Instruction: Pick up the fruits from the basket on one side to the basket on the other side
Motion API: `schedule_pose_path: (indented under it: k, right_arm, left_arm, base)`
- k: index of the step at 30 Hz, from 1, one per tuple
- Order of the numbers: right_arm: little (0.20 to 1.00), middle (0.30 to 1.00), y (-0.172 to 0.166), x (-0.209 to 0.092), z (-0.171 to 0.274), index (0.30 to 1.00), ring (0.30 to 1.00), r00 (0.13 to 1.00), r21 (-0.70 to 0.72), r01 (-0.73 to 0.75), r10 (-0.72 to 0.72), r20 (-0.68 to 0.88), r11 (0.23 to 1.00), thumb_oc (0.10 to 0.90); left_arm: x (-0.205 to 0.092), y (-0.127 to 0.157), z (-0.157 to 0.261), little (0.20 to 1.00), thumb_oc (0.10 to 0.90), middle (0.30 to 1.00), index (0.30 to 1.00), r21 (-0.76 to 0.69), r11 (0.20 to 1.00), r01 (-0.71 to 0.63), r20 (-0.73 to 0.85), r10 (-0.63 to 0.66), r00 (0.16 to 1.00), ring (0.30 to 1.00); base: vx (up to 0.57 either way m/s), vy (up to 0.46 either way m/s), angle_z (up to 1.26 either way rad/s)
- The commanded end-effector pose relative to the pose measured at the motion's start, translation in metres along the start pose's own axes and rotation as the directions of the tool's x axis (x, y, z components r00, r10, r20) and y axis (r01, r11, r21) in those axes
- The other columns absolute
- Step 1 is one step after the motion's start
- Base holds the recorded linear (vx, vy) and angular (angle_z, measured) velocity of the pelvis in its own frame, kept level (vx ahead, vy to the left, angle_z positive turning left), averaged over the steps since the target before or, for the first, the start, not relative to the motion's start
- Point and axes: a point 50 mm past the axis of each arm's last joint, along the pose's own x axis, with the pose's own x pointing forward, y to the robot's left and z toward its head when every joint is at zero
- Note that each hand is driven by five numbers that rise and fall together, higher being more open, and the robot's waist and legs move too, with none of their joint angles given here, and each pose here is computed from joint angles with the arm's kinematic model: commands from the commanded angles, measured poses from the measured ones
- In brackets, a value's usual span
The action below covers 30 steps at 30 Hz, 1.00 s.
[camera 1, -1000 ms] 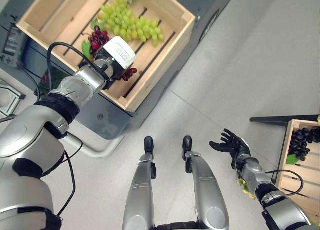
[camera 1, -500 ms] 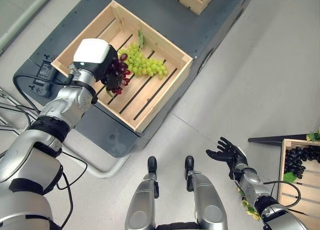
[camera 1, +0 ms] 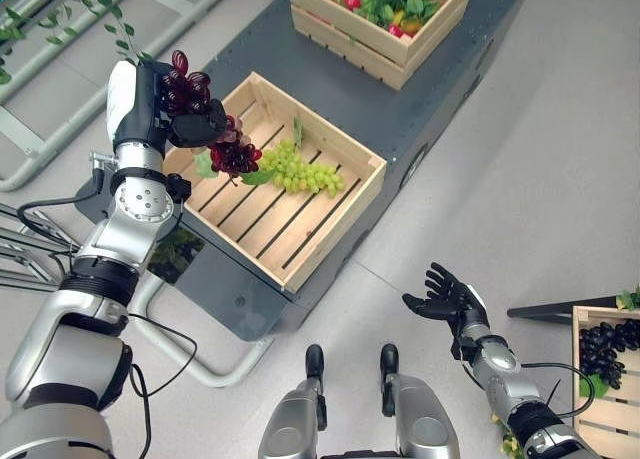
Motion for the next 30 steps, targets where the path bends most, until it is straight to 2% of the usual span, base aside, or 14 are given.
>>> schedule_pose_path:
  k: [1,4,6,9,16,20,25,30]
  right_arm:
    - [0.900,0.900,0.016,-0.011,0.011,0.900,0.900,0.990,-0.028,-0.032,0.036,0.136,0.999,0.800]
    - [0.900,0.900,0.032,-0.011,0.025,0.900,0.900,0.975,-0.041,-0.075,0.082,0.208,0.996,0.800]
    - [0.900,0.900,0.047,-0.010,0.045,0.900,0.900,0.945,-0.073,-0.133,0.149,0.292,0.988,0.800]
    - [0.900,0.900,0.056,-0.009,0.076,0.900,0.900,0.896,-0.105,-0.194,0.220,0.386,0.975,0.800]
    - [0.900,0.900,0.071,-0.007,0.158,0.900,0.900,0.763,-0.175,-0.317,0.361,0.536,0.932,0.800]
    - [0.900,0.900,0.087,-0.003,0.191,0.900,0.900,0.723,-0.211,-0.346,0.404,0.560,0.914,0.800]
    - [0.900,0.900,0.096,0.001,0.209,0.900,0.900,0.718,-0.217,-0.354,0.413,0.561,0.910,0.800]
    - [0.900,0.900,0.114,0.008,0.214,0.900,0.900,0.733,-0.204,-0.453,0.493,0.468,0.868,0.800]
  left_arm:
    - [-0.002,0.008,0.020,0.300,0.400,0.300,0.300,-0.277,0.958,-0.078,0.109,0.112,0.988,0.300]
    - [-0.006,0.001,0.020,0.300,0.400,0.300,0.300,-0.362,0.931,-0.047,0.100,0.088,0.991,0.300]
    - [-0.008,-0.007,0.022,0.300,0.400,0.300,0.300,-0.468,0.884,0.000,0.098,0.052,0.994,0.300]
    - [-0.010,-0.015,0.028,0.300,0.400,0.300,0.300,-0.531,0.845,0.066,0.121,-0.002,0.993,0.300]
    - [-0.010,-0.026,0.051,0.300,0.400,0.300,0.300,-0.470,0.848,0.246,0.257,-0.135,0.957,0.300]
    - [-0.006,-0.036,0.068,0.300,0.400,0.300,0.300,-0.424,0.843,0.331,0.315,-0.206,0.927,0.300]
    - [-0.003,-0.049,0.084,0.300,0.400,0.300,0.300,-0.386,0.819,0.424,0.360,-0.289,0.887,0.300]
    - [-0.002,-0.066,0.108,0.300,0.400,0.300,0.300,-0.313,0.778,0.545,0.418,-0.402,0.814,0.300]
  base:
    - [0.10,-0.025,-0.02]
    - [0.09,-0.027,-0.02]
    - [0.12,-0.045,-0.01]
    - [0.05,-0.054,-0.03]
    - [0.02,-0.052,-0.04]
    - [0.02,-0.049,-0.01]
    - [0.01,-0.054,0.00]
    - [-0.01,-0.048,0.00]
